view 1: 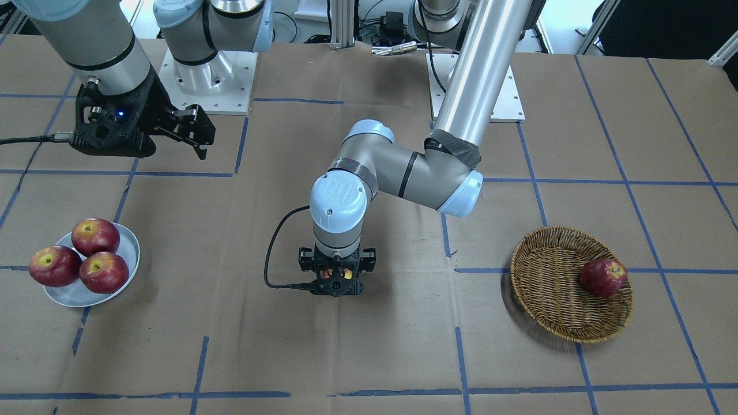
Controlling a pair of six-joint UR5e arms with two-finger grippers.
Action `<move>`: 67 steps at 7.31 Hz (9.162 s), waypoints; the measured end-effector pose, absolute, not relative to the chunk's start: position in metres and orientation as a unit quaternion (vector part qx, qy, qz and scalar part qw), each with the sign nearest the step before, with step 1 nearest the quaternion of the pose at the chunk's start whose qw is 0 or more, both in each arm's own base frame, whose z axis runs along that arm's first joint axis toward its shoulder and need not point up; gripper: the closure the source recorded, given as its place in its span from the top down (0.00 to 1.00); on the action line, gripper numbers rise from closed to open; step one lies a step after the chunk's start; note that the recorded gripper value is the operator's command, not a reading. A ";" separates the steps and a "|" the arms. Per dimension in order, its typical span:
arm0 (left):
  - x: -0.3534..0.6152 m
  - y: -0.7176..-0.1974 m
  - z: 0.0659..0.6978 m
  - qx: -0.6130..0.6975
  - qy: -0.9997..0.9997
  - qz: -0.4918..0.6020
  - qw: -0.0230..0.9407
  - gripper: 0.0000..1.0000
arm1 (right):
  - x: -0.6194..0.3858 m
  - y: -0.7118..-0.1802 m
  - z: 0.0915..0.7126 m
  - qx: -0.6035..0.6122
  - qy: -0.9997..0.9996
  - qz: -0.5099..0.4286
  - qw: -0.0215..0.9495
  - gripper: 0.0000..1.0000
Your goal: Transfer apple from basket to plate
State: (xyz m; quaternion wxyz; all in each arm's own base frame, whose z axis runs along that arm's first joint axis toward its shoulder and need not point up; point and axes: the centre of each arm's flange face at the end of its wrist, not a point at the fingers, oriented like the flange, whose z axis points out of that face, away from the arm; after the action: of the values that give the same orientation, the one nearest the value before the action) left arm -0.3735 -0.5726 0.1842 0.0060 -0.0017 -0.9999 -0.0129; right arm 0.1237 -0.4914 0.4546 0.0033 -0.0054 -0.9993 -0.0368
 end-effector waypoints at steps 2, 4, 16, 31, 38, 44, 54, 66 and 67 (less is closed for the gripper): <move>-0.371 -0.573 0.203 -0.004 -1.000 -0.002 0.008 0.99 | 0.124 -0.491 0.455 -0.005 -0.999 -0.037 0.003 1.00; -0.346 -0.569 0.271 -0.002 -1.000 0.017 0.014 0.99 | 0.124 -0.491 0.455 -0.005 -0.999 -0.037 0.003 1.00; -0.167 -0.448 0.520 -0.036 -0.999 -0.011 0.007 0.99 | 0.343 -0.532 0.322 -0.049 -0.997 0.052 -0.012 1.00; -0.166 -0.441 0.514 -0.031 -0.999 -0.014 0.010 0.99 | 0.322 -0.571 0.270 -0.025 -0.997 0.067 0.005 0.60; -0.165 -0.438 0.514 -0.032 -0.999 -0.016 0.007 0.99 | -0.032 -0.572 0.318 0.086 -0.995 0.040 0.014 0.59; -0.165 -0.438 0.513 -0.033 -0.999 -0.017 0.007 0.99 | -0.122 -0.544 0.260 0.104 -0.994 0.032 -0.007 0.59; -0.165 -0.437 0.514 -0.033 -0.999 -0.016 0.007 0.99 | -0.124 -0.556 0.281 0.100 -0.993 0.059 0.007 1.00; -0.165 -0.437 0.514 -0.033 -0.999 -0.016 0.007 0.99 | 0.139 -0.517 0.474 -0.029 -0.999 -0.017 0.008 1.00; -0.165 -0.437 0.514 -0.033 -0.999 -0.016 0.007 0.99 | 0.139 -0.518 0.473 -0.028 -0.999 -0.017 0.010 1.00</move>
State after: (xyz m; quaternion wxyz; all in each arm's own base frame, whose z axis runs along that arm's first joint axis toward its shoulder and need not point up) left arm -0.1646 -0.4372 0.5139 0.0070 -0.0333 -0.9993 -0.0159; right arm 0.1392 -0.5178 0.4727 0.0095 -0.0283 -0.9994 -0.0166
